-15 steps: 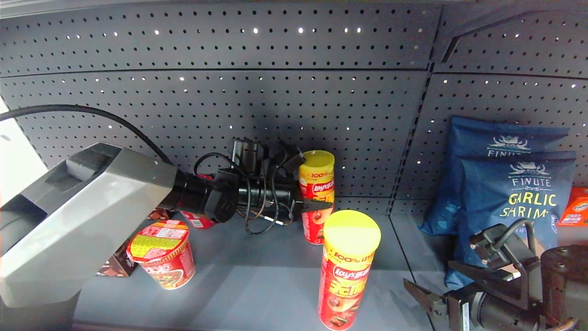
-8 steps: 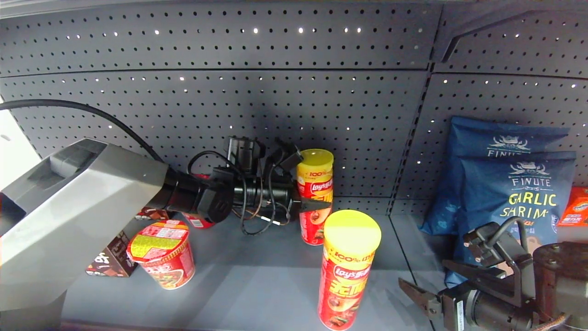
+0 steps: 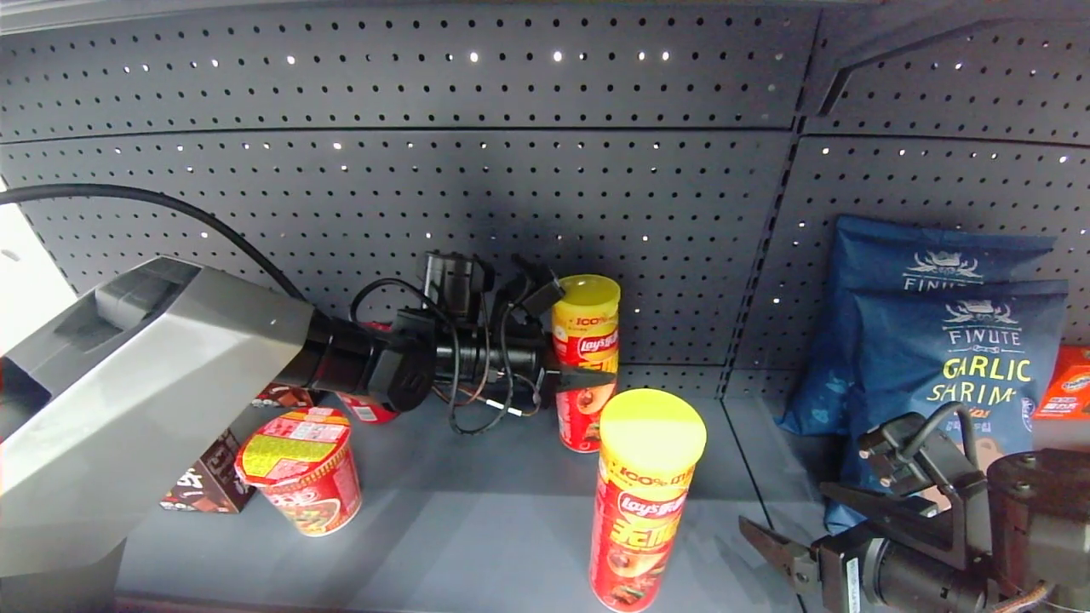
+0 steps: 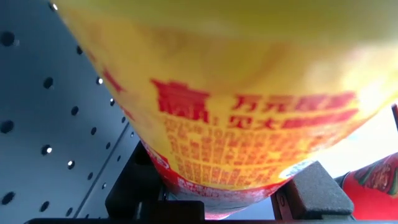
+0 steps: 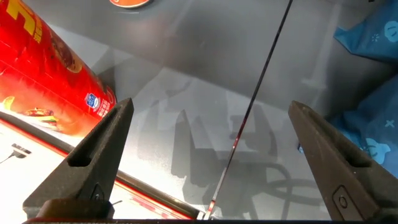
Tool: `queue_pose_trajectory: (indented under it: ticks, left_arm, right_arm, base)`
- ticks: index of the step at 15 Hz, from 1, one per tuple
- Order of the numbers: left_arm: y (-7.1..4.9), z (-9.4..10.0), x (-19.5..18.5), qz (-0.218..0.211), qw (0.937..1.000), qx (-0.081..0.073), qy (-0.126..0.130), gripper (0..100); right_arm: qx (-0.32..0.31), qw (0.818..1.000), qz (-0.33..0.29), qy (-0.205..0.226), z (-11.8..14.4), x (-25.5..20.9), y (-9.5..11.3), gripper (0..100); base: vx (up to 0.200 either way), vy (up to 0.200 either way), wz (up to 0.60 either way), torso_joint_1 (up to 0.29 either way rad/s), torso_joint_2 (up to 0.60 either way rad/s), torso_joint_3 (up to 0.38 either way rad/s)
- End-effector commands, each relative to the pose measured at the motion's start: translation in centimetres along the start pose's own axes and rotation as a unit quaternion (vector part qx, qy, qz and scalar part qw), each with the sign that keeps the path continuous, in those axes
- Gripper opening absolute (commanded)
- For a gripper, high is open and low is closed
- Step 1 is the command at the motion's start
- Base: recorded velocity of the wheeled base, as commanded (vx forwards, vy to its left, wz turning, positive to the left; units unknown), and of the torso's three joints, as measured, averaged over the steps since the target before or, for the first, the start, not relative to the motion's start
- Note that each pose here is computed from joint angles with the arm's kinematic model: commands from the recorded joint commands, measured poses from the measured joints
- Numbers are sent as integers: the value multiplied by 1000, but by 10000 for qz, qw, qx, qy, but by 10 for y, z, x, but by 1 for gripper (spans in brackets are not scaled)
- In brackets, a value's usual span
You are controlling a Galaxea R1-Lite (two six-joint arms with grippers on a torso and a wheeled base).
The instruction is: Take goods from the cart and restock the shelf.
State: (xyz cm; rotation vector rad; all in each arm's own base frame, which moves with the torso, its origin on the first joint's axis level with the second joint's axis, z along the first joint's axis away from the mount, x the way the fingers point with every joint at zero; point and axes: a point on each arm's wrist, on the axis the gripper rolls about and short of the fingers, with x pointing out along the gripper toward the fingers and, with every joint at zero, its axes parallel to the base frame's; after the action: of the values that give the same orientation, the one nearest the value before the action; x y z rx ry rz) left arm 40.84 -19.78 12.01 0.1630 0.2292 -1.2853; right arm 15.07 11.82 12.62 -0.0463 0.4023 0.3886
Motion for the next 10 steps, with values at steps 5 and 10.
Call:
queue_pose_trajectory:
  ticks: [5,10]
  left_arm:
    - [0,-4,3,-5,10000,-18,31,100]
    - [-1,-4,3,118,9999,-19,79,100]
  right_arm:
    - [-17,10000,-7,37,-1,2,1,100]
    - [-20,10000,-5,75,-3,1,0,100]
  base:
    - [0,0,0,0,0,0]
    - [0,0,0,0,0,0]
